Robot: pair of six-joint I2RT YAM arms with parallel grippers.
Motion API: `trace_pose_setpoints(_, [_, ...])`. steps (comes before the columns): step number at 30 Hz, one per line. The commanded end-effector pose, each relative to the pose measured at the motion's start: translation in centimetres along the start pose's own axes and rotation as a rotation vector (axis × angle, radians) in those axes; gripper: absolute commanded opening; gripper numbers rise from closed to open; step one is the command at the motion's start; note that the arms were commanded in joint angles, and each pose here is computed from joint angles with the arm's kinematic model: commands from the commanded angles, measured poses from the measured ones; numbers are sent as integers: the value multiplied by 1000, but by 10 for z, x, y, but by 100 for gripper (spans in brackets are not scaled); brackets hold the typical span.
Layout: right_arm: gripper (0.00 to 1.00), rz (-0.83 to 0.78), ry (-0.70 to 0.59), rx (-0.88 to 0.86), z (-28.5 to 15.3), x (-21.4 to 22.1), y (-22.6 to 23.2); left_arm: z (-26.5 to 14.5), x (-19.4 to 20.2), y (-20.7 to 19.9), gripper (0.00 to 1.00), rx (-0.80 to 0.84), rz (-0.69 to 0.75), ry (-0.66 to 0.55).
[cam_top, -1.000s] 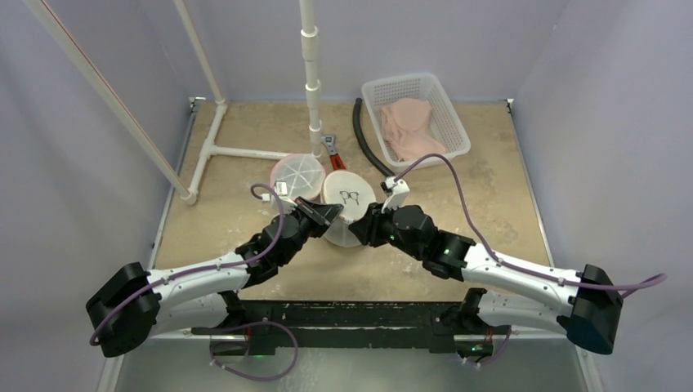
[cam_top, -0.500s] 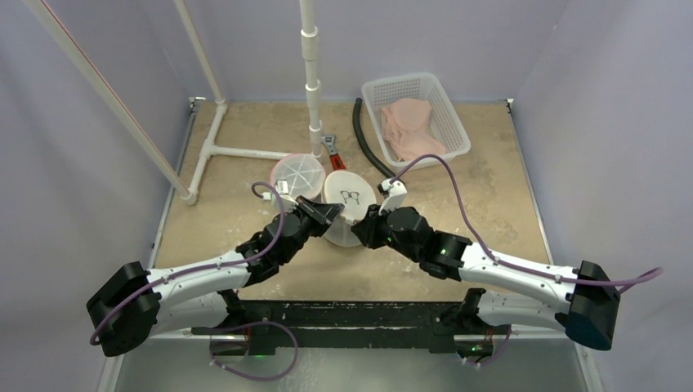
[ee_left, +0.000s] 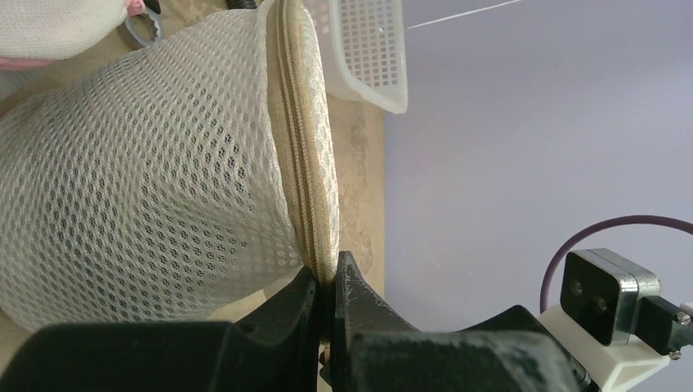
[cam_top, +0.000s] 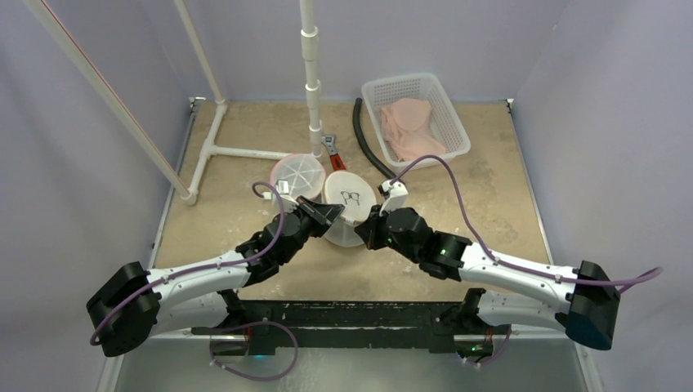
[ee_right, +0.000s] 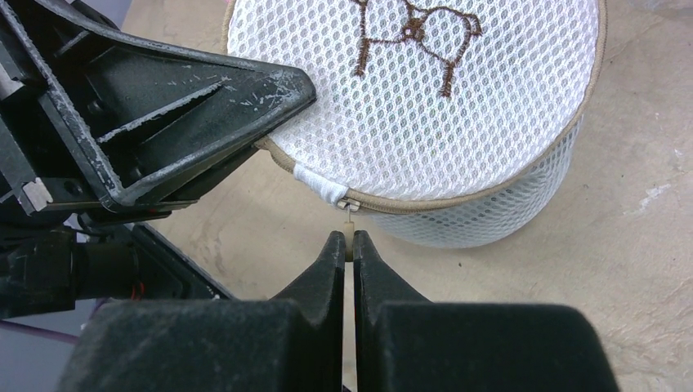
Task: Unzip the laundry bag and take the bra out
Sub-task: Place the laundry bag at the center of the board.
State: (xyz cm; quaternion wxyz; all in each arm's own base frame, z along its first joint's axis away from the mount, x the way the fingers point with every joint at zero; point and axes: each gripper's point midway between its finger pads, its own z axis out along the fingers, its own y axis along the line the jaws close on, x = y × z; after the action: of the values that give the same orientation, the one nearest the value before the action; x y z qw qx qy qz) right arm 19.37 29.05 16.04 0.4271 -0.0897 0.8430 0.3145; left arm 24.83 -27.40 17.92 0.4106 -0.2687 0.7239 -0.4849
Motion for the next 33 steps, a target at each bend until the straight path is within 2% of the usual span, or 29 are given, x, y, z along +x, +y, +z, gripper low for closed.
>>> trace_pose_setpoints(1, [0, 6, -35, 28, -8, -9, -4, -3, -1, -32, 0, 89, 5, 24])
trace_pose_setpoints(14, [0, -44, -60, 131, -17, 10, -48, -9, 19, -45, 0, 155, 93, 145])
trace_pose_setpoints(26, [0, 67, -117, 296, -26, 7, -107, -12, 25, -56, 0, 222, 164, 255])
trace_pose_setpoints(31, [0, 90, -155, 274, -28, -2, -110, -9, 28, -52, 0, 204, 203, 294])
trace_pose_setpoints(33, [0, 83, -184, 253, -30, -10, -106, -9, 28, -47, 21, 183, 219, 296])
